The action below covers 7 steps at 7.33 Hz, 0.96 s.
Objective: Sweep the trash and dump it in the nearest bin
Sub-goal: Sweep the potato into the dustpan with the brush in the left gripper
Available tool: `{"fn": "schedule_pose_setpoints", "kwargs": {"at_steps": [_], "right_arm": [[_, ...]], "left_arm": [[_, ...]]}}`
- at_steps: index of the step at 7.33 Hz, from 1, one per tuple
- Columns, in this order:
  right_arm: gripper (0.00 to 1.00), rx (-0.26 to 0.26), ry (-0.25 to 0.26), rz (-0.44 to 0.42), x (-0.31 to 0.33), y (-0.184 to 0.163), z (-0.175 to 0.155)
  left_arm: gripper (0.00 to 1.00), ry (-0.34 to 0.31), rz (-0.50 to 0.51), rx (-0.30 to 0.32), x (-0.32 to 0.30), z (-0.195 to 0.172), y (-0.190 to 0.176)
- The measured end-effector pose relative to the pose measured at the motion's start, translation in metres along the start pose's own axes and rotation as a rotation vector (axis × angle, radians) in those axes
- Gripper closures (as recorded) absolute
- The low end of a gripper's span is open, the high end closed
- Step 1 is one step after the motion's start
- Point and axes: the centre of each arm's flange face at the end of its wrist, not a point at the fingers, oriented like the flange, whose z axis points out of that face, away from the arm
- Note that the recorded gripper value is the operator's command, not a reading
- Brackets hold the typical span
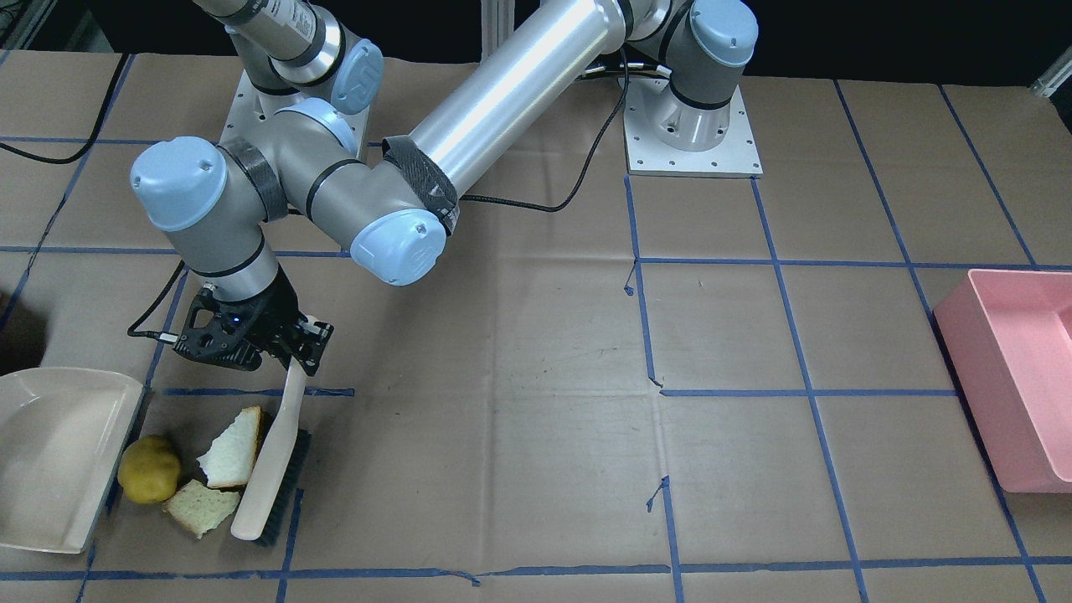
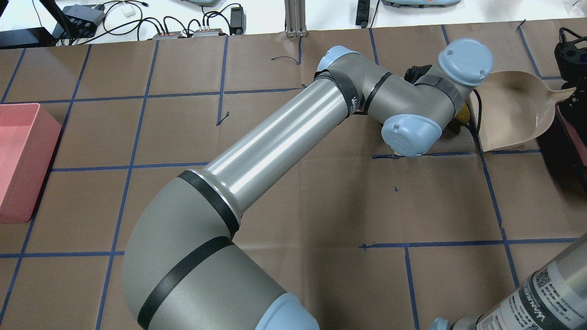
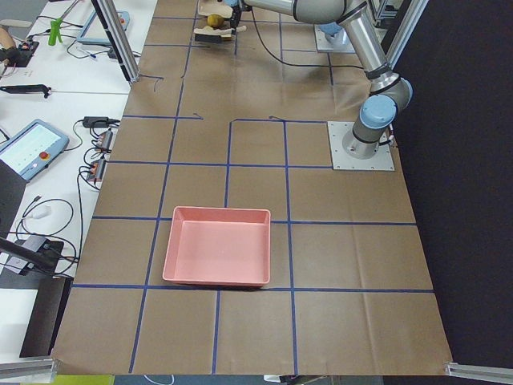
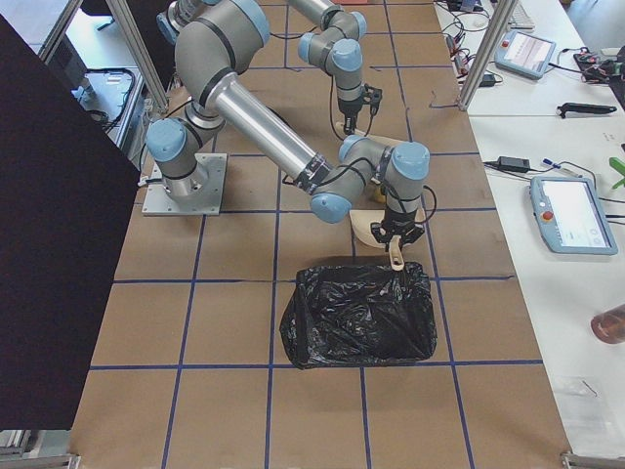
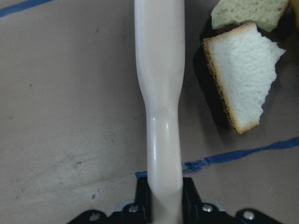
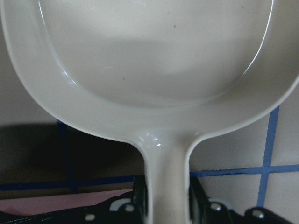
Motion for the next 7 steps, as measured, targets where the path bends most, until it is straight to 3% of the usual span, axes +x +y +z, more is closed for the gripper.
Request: {"fn": "schedule_pose_setpoints", "kwargs": {"at_steps": [4, 7], "right_arm": [[0.98, 0.006, -0.01, -0.049, 0.003, -0.007, 0.007], [0.98, 0.01, -0.014, -0.06, 0.004, -0.008, 0.011]], "left_arm": [[1.0, 0.002, -0.079, -0.028, 0.019, 0.007, 0.009], [1.0, 0.056, -0.12, -0.025, 0.045, 0.009, 0.003]]}}
